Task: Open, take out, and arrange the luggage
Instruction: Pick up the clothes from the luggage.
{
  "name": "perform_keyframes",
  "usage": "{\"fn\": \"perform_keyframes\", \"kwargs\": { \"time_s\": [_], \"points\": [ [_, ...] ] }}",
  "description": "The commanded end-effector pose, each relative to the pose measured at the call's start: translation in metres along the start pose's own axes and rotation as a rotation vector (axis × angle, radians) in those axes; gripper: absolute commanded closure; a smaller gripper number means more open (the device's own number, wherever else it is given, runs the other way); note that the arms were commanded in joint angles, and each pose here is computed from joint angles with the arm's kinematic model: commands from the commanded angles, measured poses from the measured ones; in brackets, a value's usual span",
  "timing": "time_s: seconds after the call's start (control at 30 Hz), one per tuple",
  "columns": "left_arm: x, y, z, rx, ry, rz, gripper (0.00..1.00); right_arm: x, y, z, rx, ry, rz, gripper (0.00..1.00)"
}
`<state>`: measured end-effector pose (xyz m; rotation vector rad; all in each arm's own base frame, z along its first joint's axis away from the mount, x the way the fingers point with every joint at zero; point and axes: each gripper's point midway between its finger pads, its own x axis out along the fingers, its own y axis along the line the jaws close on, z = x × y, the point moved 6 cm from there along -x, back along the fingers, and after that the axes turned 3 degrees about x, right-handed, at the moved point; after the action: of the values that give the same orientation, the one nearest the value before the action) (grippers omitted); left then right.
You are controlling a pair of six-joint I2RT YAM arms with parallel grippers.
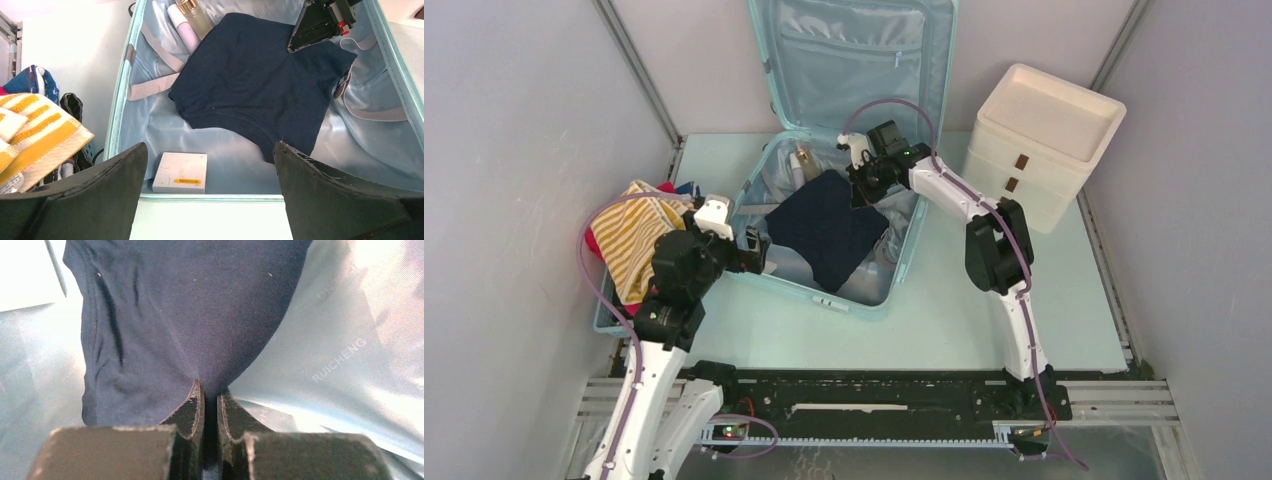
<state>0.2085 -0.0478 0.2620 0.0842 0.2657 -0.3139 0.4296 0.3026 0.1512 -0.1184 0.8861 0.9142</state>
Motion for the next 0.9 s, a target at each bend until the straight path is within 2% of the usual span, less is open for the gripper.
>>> {"fn": "perform_keyframes", "kwargs": {
  "time_s": [0.0,0.07,0.2,0.5,0.63,0.77,0.87],
  "points": [
    [0.001,-0.001,0.000,0.006,-0.032,-0.014,0.00,-0.047,0.028,0.029,-0.108,-0.091,0.120,0.88],
    [0.001,-0.001,0.000,0.005,-0.031,-0.016,0.00,-0.048,0.029,0.026,-0.130,-0.076,0.138,0.84],
    [0.002,-0.002,-0.001,0.006,-0.030,-0.023,0.00,-0.050,0.030,0.019,-0.186,-0.041,0.172,0.66],
    [0.002,-0.002,-0.001,0.006,-0.029,-0.028,0.00,-0.022,0.021,-0.007,-0.086,0.050,0.220,0.53],
    [0.003,-0.003,-0.003,0.006,-0.025,-0.031,0.00,-0.010,0.020,-0.014,-0.055,0.077,0.245,0.43],
    [0.004,-0.003,-0.002,0.006,-0.025,-0.034,0.00,0.001,0.017,-0.019,-0.045,0.101,0.217,0.39],
    [0.004,-0.003,-0.003,0.006,-0.023,-0.035,0.00,0.009,0.011,-0.021,-0.046,0.114,0.167,0.43]
  ]
}}
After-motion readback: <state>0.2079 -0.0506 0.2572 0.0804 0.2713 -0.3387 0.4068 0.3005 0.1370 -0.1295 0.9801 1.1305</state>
